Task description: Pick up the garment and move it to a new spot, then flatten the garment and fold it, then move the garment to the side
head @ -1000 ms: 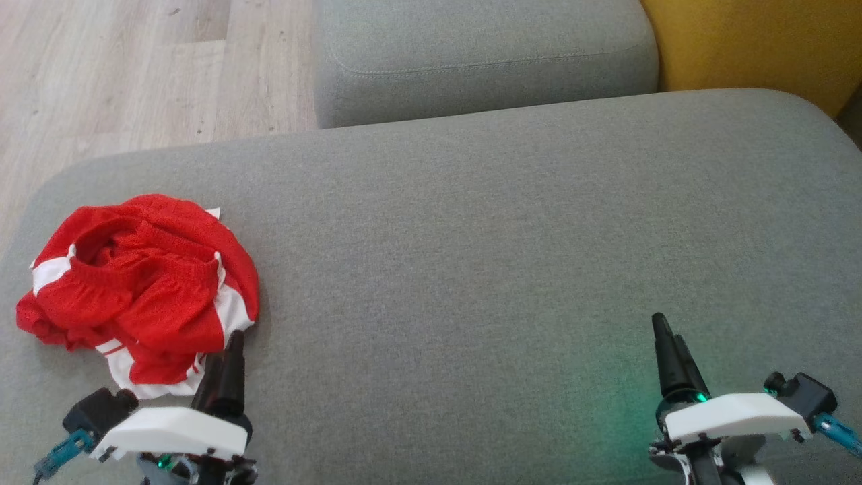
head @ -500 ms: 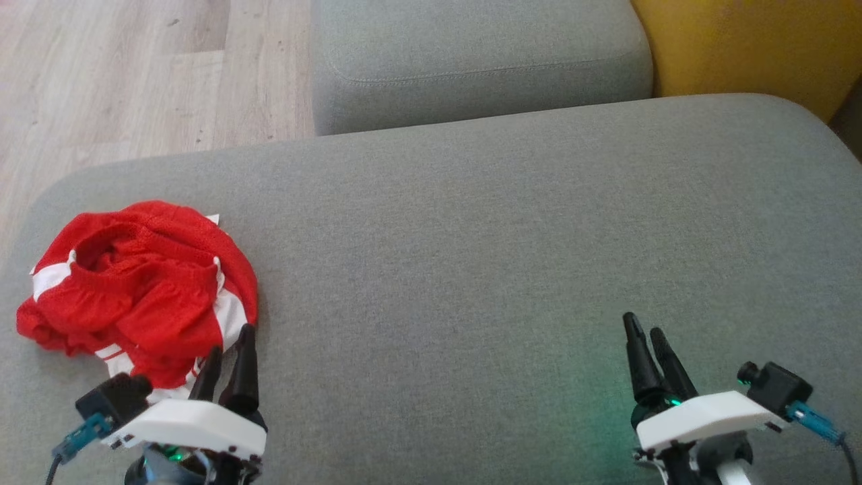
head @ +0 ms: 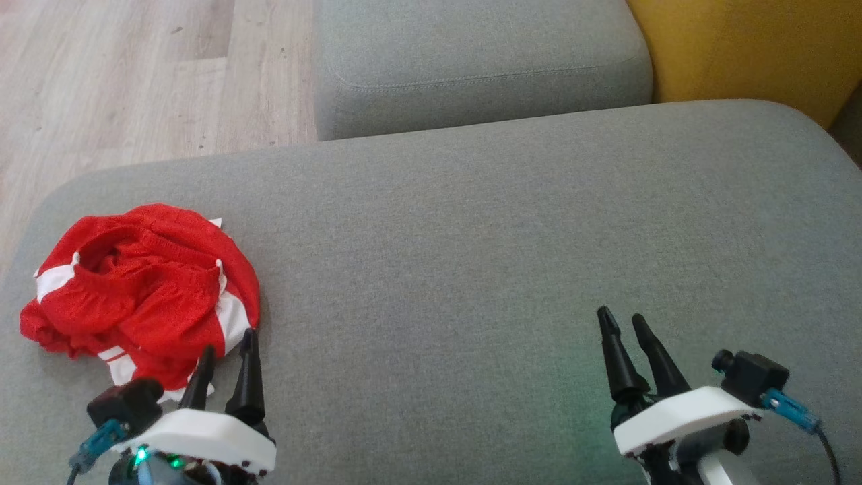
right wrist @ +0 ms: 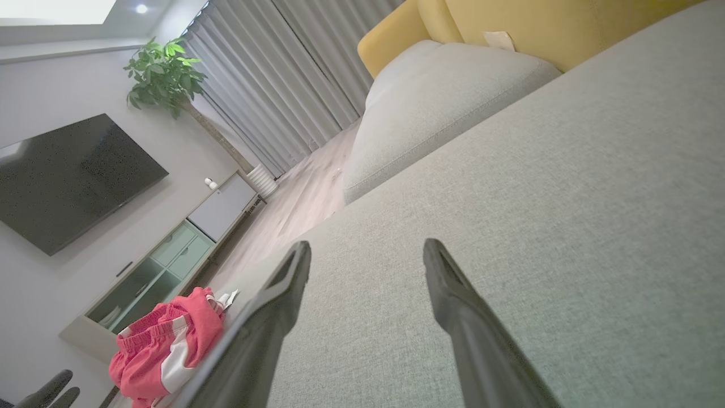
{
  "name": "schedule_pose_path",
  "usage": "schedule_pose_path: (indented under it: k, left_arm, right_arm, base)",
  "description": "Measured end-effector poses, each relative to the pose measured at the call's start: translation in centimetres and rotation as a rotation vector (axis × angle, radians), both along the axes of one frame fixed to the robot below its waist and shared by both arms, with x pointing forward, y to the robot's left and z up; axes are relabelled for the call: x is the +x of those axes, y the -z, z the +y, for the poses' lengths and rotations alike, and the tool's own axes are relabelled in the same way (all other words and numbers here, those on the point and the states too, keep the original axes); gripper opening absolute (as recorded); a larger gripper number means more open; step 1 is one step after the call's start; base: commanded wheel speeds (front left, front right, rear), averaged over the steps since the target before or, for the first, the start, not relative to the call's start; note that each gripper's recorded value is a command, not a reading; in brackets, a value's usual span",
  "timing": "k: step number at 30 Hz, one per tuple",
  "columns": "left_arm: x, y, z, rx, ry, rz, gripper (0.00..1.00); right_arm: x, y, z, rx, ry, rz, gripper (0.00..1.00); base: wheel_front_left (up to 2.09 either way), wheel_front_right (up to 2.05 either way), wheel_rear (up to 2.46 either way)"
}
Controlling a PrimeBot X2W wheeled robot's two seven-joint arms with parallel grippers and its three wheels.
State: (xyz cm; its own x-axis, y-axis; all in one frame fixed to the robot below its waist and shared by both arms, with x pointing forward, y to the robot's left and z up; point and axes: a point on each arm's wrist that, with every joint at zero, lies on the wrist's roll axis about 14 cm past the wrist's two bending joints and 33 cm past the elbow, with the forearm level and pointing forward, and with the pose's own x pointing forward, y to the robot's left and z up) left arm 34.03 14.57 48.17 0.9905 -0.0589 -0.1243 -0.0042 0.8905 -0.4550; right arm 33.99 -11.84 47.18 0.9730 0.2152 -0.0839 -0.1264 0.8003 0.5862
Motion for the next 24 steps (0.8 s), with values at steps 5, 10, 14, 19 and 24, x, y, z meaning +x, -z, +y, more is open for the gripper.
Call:
schedule_pose_path:
  k: [5,10,14,19,24]
  left_arm:
    - [0.0,-0.6,-0.1,0.066,0.004,-0.033,1.00]
    - [0.0,-1.2,-0.4,0.126,0.017,-0.066,1.00]
    - [0.0,-1.9,-0.4,0.173,0.014,-0.100,1.00]
    - [-0.6,-2.1,-0.3,0.231,0.017,-0.123,1.00]
    - [-1.1,-2.2,-0.3,0.287,0.021,-0.145,1.00]
  right_arm:
    - [0.3,-0.7,0.7,-0.054,-0.026,-0.041,1.00]
    - [0.1,-0.8,1.4,-0.111,-0.055,-0.064,1.00]
    - [0.1,-1.2,1.8,-0.154,-0.071,-0.091,1.00]
    - [0.3,-1.9,2.0,-0.211,-0.083,-0.135,1.00]
    - [0.2,-2.2,2.1,-0.275,-0.092,-0.166,1.00]
  base:
    - [0.00,0.00,0.00]
    - [0.00,0.00,0.00]
    - [0.00,0.00,0.00]
    - [0.00,0.00,0.00]
    - [0.00,0.00,0.00]
